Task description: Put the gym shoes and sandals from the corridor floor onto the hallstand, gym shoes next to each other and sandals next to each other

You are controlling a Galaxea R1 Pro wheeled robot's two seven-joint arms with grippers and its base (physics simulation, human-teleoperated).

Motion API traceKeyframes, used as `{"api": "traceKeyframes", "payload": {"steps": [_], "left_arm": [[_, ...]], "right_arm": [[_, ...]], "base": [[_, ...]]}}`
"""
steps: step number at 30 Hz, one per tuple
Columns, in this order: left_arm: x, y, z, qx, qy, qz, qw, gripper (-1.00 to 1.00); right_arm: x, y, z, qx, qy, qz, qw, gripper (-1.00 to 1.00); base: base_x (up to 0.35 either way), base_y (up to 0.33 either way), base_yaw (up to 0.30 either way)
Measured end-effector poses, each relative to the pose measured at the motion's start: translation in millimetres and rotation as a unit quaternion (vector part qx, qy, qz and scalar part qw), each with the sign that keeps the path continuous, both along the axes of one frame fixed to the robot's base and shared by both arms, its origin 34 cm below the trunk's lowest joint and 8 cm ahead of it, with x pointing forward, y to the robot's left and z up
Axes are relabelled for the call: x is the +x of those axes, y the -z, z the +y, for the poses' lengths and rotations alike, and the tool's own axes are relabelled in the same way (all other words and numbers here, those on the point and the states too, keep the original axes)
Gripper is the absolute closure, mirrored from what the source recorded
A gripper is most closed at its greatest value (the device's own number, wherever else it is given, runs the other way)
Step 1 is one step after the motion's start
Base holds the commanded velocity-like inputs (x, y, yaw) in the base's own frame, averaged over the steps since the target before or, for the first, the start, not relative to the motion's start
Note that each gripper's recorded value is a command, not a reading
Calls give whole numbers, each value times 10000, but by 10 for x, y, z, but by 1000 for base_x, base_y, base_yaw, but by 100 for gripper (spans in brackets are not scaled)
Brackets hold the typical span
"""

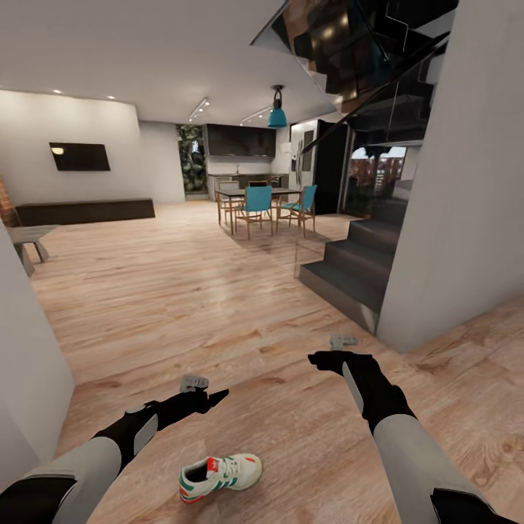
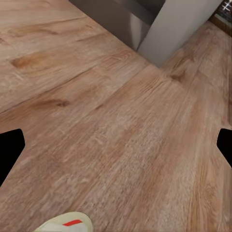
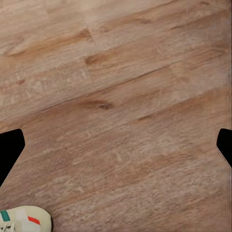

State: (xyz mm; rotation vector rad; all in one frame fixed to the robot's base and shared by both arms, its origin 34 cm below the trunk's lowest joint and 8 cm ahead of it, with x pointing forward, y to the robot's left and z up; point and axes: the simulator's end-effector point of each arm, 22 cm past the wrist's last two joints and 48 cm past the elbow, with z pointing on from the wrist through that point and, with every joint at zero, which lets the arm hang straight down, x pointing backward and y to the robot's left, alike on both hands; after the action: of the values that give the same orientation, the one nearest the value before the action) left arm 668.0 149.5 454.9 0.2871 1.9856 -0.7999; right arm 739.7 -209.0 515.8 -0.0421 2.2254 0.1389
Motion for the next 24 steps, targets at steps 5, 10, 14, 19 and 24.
{"api": "traceKeyframes", "payload": {"steps": [5,10,14,19,24], "left_arm": [[1,-11,0,0,0,-10,10000,-100],[3,-22,0,0,0,-19,10000,-100],[3,-29,0,0,0,-24,10000,-100],[5,-40,0,0,-1,-37,10000,-100],[6,-51,0,0,-1,-47,10000,-100]], "right_arm": [[-1,-11,2,0,-3,-9,10000,-100],[-1,-22,1,-2,-3,-18,10000,-100],[-2,-30,2,0,-2,-23,10000,-100],[-1,-42,1,0,-2,-32,10000,-100],[0,-56,1,0,-1,-42,10000,-100]], "base": [[107,189,-284],[86,215,-285],[27,68,-285],[6,16,-285],[1,3,-285]]}}
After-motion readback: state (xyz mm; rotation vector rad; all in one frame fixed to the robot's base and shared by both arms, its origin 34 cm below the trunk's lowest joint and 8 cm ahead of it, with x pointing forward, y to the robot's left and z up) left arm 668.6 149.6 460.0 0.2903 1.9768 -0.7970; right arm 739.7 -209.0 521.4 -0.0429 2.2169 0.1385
